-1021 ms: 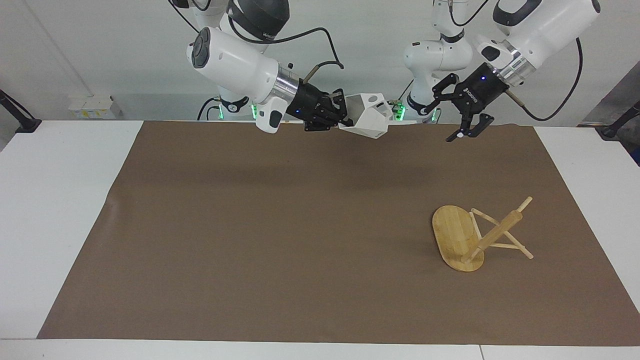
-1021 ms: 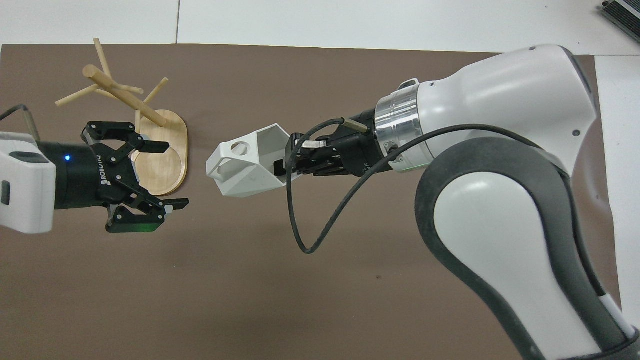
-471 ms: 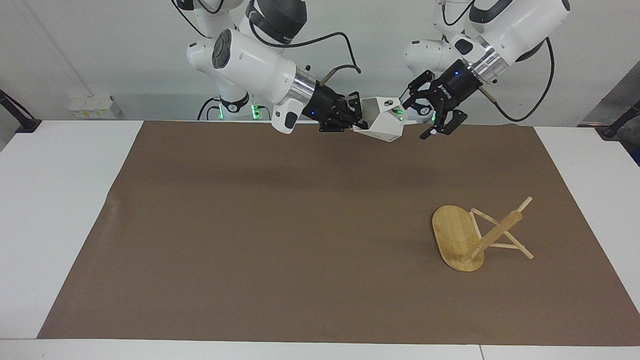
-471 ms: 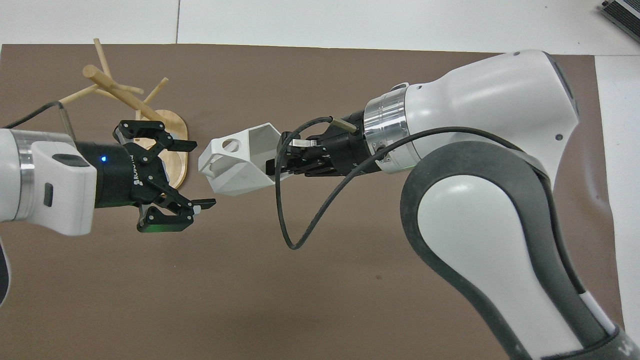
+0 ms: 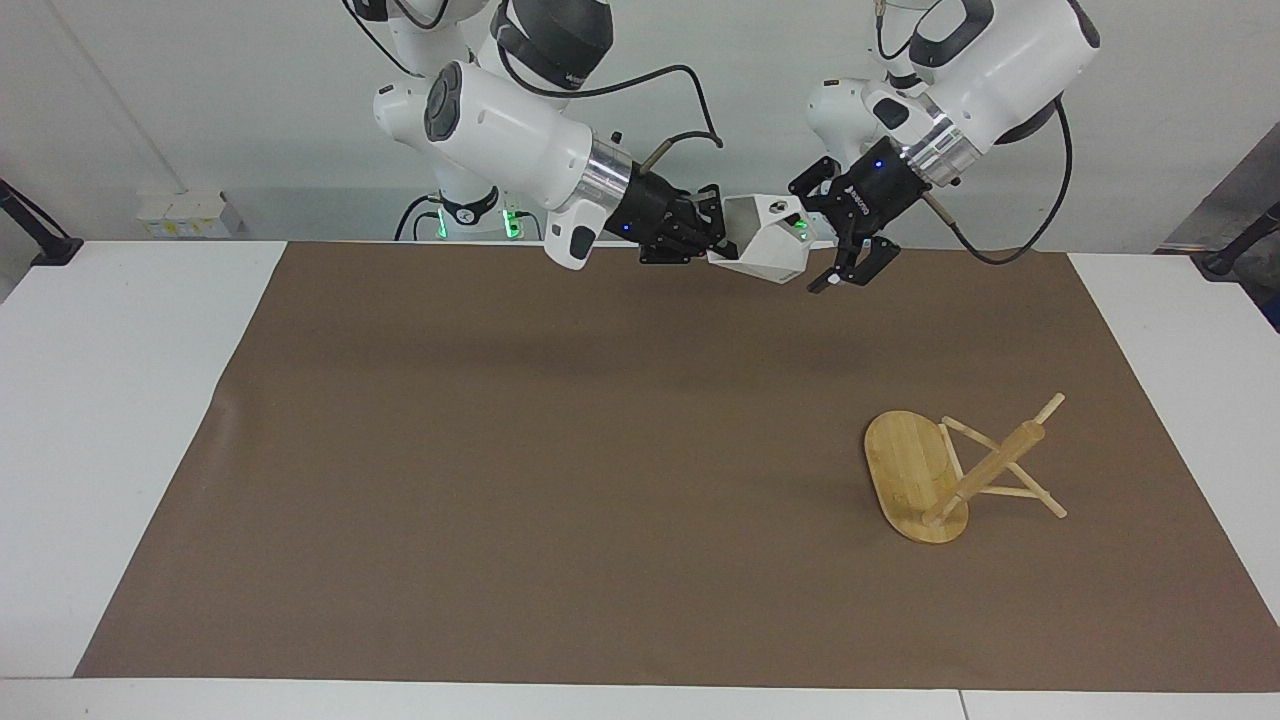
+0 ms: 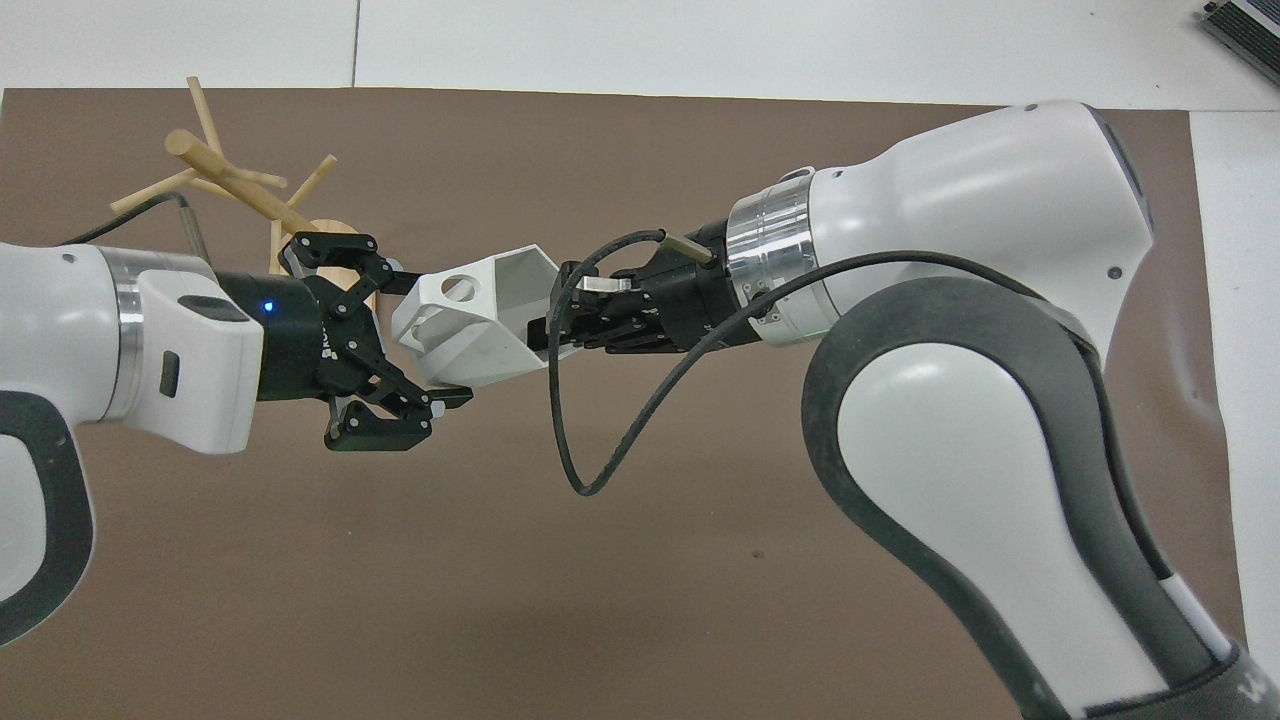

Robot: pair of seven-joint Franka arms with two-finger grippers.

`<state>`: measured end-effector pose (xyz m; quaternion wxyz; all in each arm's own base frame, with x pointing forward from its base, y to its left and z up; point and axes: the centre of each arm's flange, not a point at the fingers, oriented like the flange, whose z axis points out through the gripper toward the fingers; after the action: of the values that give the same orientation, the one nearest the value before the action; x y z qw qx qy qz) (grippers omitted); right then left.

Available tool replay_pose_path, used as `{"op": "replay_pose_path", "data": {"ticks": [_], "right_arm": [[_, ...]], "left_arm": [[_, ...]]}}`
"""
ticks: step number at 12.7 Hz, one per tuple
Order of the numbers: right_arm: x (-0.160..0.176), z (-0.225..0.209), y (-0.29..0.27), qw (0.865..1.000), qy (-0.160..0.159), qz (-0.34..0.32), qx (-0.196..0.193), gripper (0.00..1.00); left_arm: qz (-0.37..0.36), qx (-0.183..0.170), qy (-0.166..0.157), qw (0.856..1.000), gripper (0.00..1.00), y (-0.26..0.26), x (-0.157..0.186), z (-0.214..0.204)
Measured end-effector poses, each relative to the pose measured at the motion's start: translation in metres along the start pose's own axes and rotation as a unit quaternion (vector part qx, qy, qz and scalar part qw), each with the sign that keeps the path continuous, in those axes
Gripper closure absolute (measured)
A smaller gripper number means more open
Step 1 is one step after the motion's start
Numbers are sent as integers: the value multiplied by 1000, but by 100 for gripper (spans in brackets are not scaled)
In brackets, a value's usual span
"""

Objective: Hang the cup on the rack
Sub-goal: 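Close the left gripper on the white cup body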

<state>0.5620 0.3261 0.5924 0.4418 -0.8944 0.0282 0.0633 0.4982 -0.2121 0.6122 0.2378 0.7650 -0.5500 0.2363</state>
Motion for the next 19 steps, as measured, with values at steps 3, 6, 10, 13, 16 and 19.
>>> {"op": "replay_pose_path", "data": {"ticks": [3,6,10,13,16,19], "right_arm": [[2,-1,3,1000,1,3,0,96],[3,0,4,1000,1,4,-1,96],[3,0,5,1000,-3,5,-2,96],[3,0,5,1000,-3,5,-2,96],[3,0,5,1000,-3,5,-2,96],[2,0,3,1000,0,3,0,77]], "left_arm": [[6,-4,1,1000,0,7,8,4],[0,-6,1,1000,11,8,9,5],[3,-6,-1,1000,26,8,8,5],[3,-6,-1,1000,26,8,9,5],[3,-6,-1,1000,26,8,8,5],[-4,-7,-1,1000,26,8,9,6]]}}
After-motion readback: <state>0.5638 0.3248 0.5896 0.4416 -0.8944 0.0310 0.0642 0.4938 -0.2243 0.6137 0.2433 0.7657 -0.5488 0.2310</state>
